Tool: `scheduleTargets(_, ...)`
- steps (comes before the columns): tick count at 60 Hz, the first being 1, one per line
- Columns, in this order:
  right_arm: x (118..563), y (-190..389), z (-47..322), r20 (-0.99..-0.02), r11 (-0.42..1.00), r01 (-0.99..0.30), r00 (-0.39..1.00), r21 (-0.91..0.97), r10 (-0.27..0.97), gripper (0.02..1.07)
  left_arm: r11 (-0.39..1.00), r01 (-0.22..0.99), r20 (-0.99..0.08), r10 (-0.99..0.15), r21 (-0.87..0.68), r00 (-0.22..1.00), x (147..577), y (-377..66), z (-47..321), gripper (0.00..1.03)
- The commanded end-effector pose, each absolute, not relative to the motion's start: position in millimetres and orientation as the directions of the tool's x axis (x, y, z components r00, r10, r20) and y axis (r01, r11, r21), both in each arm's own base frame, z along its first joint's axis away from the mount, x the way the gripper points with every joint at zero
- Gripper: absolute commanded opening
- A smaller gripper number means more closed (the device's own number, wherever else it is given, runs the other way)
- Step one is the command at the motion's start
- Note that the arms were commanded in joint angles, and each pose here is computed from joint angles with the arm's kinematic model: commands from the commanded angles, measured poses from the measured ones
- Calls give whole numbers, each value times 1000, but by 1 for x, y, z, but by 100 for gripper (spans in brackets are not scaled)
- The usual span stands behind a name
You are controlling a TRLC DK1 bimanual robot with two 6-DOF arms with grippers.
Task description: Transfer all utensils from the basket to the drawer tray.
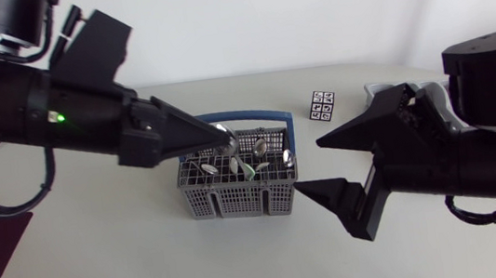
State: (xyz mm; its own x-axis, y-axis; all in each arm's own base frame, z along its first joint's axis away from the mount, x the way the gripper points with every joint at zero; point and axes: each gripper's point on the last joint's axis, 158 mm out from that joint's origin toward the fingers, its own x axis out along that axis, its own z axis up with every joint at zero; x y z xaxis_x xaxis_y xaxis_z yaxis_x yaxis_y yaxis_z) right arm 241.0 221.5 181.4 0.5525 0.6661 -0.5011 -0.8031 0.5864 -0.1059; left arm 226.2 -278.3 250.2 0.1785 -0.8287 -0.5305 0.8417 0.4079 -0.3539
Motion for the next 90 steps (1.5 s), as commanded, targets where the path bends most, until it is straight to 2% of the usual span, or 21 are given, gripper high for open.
scheduleTargets(1,231,225,167,-524,541,-833,512,-113,680,102,377,850,-552,-824,-367,127,216,-294,237,4)
scheduleTargets(9,220,239,171,-504,481,-870,466,-110,728,101,315,881,-558,-826,-353,72,201,-309,235,4)
scheduleTargets(13,216,245,174,-493,453,-885,445,-112,748,95,299,889,-562,-825,-346,59,197,-312,233,4)
scheduleTargets(19,211,253,170,-495,419,-901,417,-115,762,91,284,895,-563,-825,-343,46,194,-315,232,4)
scheduleTargets(29,206,267,174,-475,379,-916,393,-130,787,67,277,897,-564,-825,-345,38,195,-320,232,4)
scheduleTargets(35,206,272,176,-466,373,-918,391,-136,793,49,280,895,-565,-824,-346,39,196,-321,232,4)
scheduleTargets(48,208,278,164,-487,359,-925,374,-127,789,22,283,896,-560,-827,-343,47,198,-319,234,4)
scheduleTargets(54,209,280,164,-483,358,-925,373,-126,793,20,284,895,-560,-827,-343,48,198,-319,235,4)
scheduleTargets(67,208,281,168,-476,355,-926,372,-128,797,7,292,894,-558,-828,-340,58,201,-316,236,4)
scheduleTargets(71,207,279,167,-481,359,-925,374,-127,793,7,298,892,-556,-829,-339,66,203,-315,237,5)
scheduleTargets(75,205,277,164,-487,358,-925,371,-125,790,7,301,891,-556,-828,-339,68,203,-313,237,16)
scheduleTargets(82,200,276,159,-506,348,-930,357,-116,785,7,307,891,-547,-833,-334,82,207,-312,240,44)
scheduleTargets(86,198,274,156,-517,347,-931,352,-110,780,7,317,891,-533,-840,-325,104,213,-311,247,65)
scheduleTargets(90,196,271,154,-524,348,-931,351,-108,776,7,340,889,-514,-846,-307,146,224,-308,257,70)
